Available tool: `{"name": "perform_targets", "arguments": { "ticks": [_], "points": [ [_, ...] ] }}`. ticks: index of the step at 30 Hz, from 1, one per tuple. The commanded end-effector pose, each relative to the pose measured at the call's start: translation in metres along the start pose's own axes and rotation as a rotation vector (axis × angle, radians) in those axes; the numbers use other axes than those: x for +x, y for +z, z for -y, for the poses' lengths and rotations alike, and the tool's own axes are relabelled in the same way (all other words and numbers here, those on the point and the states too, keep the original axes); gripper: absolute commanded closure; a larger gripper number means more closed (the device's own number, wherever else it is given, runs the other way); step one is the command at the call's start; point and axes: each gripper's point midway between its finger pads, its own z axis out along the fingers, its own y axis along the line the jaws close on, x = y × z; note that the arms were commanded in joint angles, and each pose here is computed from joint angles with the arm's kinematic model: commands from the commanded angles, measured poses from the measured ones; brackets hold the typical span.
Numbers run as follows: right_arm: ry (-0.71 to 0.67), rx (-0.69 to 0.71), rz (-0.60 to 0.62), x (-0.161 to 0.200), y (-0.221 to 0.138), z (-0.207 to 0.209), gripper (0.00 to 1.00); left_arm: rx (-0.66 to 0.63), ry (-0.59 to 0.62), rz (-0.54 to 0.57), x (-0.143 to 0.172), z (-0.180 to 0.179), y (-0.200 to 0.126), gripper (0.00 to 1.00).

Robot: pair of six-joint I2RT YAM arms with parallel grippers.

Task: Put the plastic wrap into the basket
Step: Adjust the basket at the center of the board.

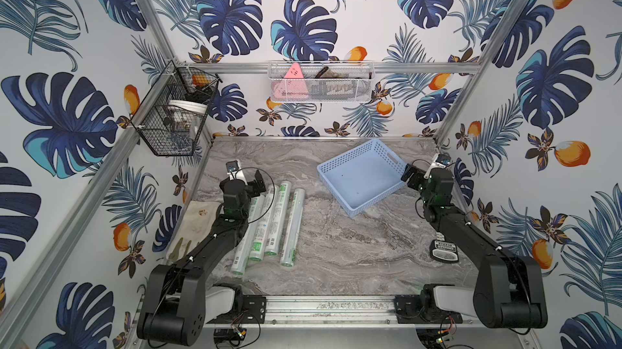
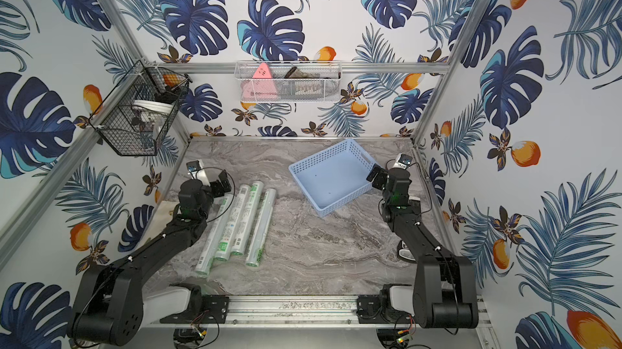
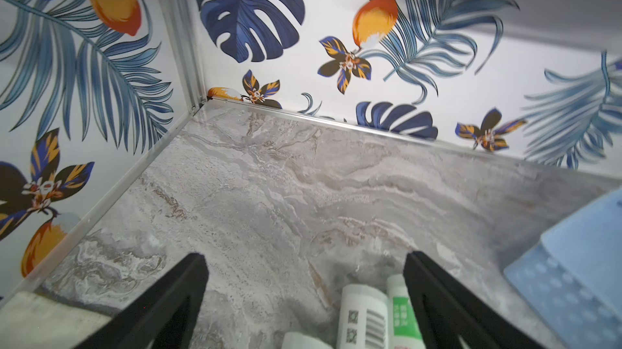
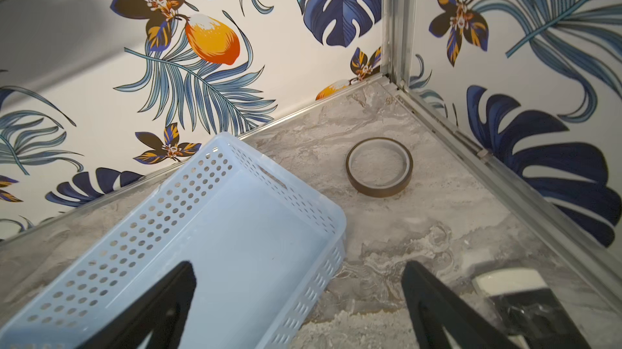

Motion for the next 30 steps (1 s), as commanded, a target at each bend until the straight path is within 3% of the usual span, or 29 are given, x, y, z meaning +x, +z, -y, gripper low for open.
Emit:
{"name": "perform_targets", "arguments": {
  "ticks": [1,6,10,14,24,27,30],
  "points": [
    [0.170,0.025,-0.372,0.070,-0.017,0.004,0.03,-0.079,-0.164,-0.216,0.026,-0.007,0.000,0.01],
    [0.370,-0.072,-0.627,0.094,-0.021,-0.037,0.16,0.213,-0.289,-0.359,0.028,0.055,0.000,0.01],
    [0.404,0.015,-0.635,0.104,-0.011,-0.030,0.23,0.415,-0.368,-0.424,0.028,0.092,-0.013,0.01],
    [0.415,0.028,-0.713,0.119,0.002,-0.038,0.27,0.441,-0.342,-0.504,0.041,0.100,-0.027,0.01],
    [0.294,0.079,-0.802,0.148,0.035,-0.061,0.33,0.471,-0.309,-0.547,0.054,0.111,-0.064,0.01],
    [0.253,0.104,-0.804,0.152,0.038,-0.058,0.41,0.473,-0.285,-0.569,0.057,0.113,-0.071,0.01],
    [0.197,0.126,-0.792,0.150,0.034,-0.052,0.58,0.478,-0.289,-0.572,0.058,0.114,-0.078,0.01]
  ]
}}
